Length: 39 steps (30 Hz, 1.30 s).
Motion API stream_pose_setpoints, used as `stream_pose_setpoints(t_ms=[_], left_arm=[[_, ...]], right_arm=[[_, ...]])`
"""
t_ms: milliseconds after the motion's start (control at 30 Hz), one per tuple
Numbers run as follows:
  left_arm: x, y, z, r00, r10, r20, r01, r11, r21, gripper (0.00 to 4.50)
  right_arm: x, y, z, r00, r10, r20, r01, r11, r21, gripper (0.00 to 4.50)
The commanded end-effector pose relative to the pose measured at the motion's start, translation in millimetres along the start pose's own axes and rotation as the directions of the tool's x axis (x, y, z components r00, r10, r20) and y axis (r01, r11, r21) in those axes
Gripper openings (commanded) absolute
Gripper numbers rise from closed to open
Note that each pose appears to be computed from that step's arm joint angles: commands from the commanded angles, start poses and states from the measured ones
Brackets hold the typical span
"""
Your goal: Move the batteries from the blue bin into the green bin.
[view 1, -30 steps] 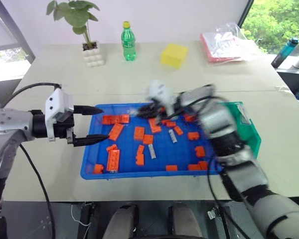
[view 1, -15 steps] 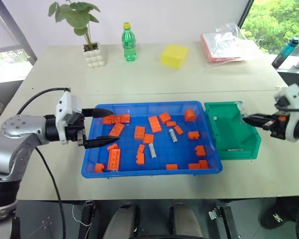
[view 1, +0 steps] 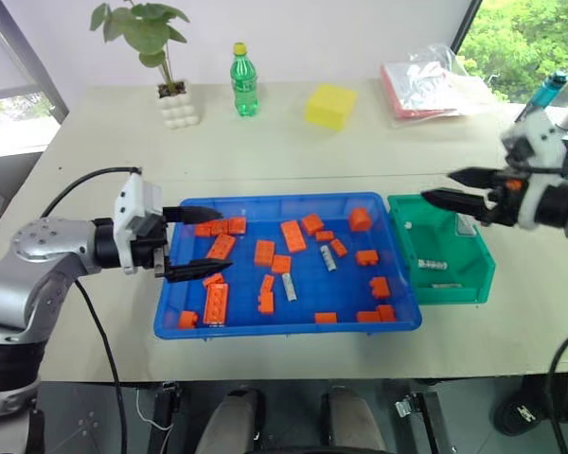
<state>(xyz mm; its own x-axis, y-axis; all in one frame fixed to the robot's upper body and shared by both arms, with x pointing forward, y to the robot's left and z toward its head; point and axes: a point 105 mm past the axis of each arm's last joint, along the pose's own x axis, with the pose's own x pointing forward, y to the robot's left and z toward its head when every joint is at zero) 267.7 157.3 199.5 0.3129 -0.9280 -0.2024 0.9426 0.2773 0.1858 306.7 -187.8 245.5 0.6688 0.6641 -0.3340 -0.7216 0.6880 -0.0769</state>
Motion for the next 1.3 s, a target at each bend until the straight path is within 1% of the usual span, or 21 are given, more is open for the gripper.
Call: stream_pose_setpoints(t_ms=[33,167,433,600,733,833,1133,1167,1233,1267,1300], left_arm=[[-2,-2,8,1.0,0.003,0.001,-0.003,0.999,0.053,4.5],[-2,-2,9,1.0,0.011,0.001,-0.011,0.998,0.062,4.5],[-3,-7,8,1.0,0.002,-0.011,-0.001,0.998,0.064,4.5],[0,-9,8,1.0,-0.003,-0.014,0.004,0.998,0.07,4.5],[0,-8,9,1.0,0.001,-0.012,0.0,0.997,0.071,4.5],[0,-7,10,1.0,0.003,-0.012,-0.002,0.997,0.072,4.5],[1,-5,11,1.0,0.003,-0.01,-0.002,0.997,0.077,4.5],[1,-5,11,1.0,0.003,-0.009,-0.002,0.997,0.077,4.5],[1,-4,11,1.0,0.004,-0.006,-0.004,0.997,0.079,4.5],[1,-3,10,1.0,0.005,-0.005,-0.004,0.997,0.079,4.5],[1,-3,10,1.0,0.005,-0.004,-0.005,0.997,0.08,4.5]], right_arm=[[36,40,-8,0.984,0.173,-0.045,-0.174,0.985,-0.006,3.61],[69,64,-37,0.96,0.238,-0.146,-0.232,0.971,0.056,3.61],[96,99,-70,0.909,0.333,-0.249,-0.316,0.943,0.106,3.61],[109,106,-87,0.892,0.336,-0.303,-0.316,0.942,0.115,3.61],[119,104,-94,0.893,0.313,-0.322,-0.291,0.95,0.116,3.61],[123,105,-94,0.894,0.315,-0.319,-0.292,0.949,0.119,3.61],[122,110,-96,0.896,0.295,-0.333,-0.286,0.955,0.076,3.61],[121,109,-96,0.897,0.286,-0.336,-0.281,0.958,0.065,3.37],[120,108,-93,0.901,0.265,-0.343,-0.271,0.962,0.029,2.72],[120,107,-93,0.902,0.256,-0.346,-0.268,0.963,0.016,2.27],[119,107,-92,0.902,0.255,-0.347,-0.268,0.963,0.012,1.68]])
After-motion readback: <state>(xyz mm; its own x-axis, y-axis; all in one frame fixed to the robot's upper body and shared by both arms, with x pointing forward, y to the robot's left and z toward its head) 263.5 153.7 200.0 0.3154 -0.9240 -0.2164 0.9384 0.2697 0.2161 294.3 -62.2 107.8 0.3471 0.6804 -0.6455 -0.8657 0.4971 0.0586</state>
